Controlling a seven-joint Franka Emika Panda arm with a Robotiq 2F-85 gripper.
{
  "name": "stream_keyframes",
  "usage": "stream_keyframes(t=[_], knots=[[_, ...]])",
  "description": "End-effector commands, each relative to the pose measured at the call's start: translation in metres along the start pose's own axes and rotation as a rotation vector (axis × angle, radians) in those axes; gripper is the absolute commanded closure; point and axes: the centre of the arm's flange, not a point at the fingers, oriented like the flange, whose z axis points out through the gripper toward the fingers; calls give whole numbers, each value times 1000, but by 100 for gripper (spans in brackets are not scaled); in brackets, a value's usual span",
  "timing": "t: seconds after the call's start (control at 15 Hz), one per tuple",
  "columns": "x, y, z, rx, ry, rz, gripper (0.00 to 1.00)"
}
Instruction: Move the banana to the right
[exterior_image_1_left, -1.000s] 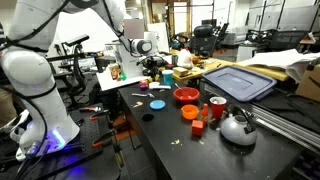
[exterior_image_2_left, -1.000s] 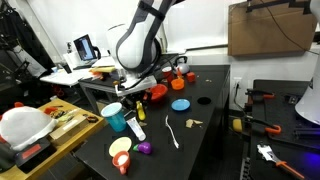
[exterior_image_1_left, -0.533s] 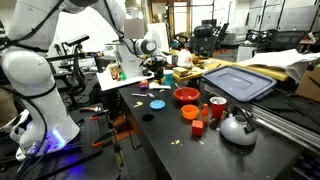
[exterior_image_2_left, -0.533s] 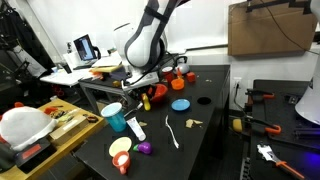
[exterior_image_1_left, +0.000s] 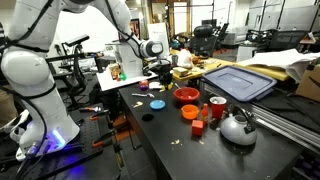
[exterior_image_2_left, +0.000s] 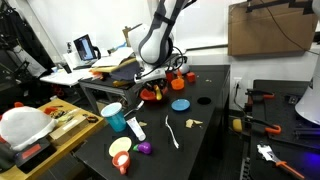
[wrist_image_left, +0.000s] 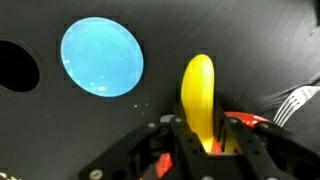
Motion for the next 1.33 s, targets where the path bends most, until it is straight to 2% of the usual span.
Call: stream_keyframes(t=[0.0,0.67,1.27], knots=[[16,37,-3,-18,33,149,93],[57,108,6,-97,73,424,93],[89,153,21,-160,115,562,93]])
